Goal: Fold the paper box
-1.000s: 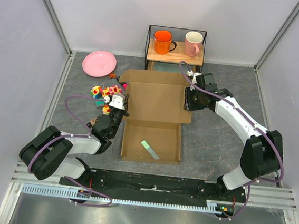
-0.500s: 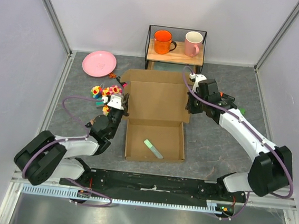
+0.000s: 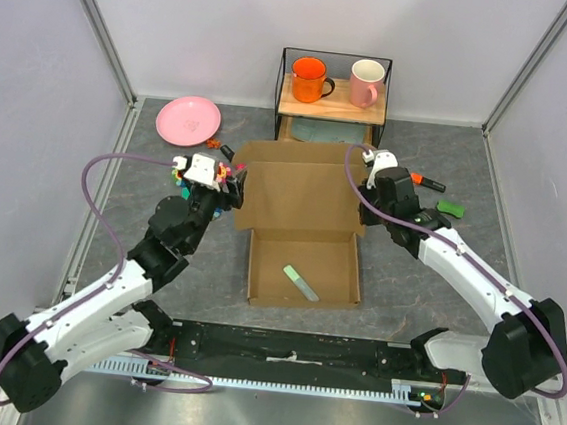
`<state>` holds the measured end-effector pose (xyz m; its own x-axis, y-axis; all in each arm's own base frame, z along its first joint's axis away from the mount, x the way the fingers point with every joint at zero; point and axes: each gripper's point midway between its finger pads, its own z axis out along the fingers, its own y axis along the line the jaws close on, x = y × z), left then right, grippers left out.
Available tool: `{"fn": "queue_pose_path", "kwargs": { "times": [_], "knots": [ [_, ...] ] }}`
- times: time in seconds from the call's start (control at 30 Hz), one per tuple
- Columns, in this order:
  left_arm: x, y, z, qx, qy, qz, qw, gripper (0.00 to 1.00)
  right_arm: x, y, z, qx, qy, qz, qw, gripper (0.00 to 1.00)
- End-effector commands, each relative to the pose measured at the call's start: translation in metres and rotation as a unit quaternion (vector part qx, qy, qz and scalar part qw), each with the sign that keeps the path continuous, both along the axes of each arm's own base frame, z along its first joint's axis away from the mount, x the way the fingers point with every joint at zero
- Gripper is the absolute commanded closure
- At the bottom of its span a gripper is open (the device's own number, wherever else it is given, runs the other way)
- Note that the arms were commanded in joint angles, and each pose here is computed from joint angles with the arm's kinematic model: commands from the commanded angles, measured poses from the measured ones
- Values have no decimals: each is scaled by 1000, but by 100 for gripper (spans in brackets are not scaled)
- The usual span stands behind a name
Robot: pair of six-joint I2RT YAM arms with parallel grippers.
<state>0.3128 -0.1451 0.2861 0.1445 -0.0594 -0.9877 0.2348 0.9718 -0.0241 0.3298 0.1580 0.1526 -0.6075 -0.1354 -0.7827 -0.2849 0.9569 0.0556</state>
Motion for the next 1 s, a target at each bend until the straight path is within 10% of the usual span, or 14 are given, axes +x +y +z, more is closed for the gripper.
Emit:
{"fn": "queue_pose_path", "kwargs": {
  "times": [0.0, 0.5, 0.97],
  "knots": [
    [-23, -6, -22, 37, 143, -55, 988, 23, 7, -7, 25, 8, -50, -22, 998, 100],
    [-47, -24, -90, -17, 434, -180, 883, 12, -3, -4, 22, 1, -59, -13, 998, 100],
    [2, -27, -90, 5, 446, -166, 879, 24, -9, 5, 25, -4, -69, 2, 998, 100]
  ]
}}
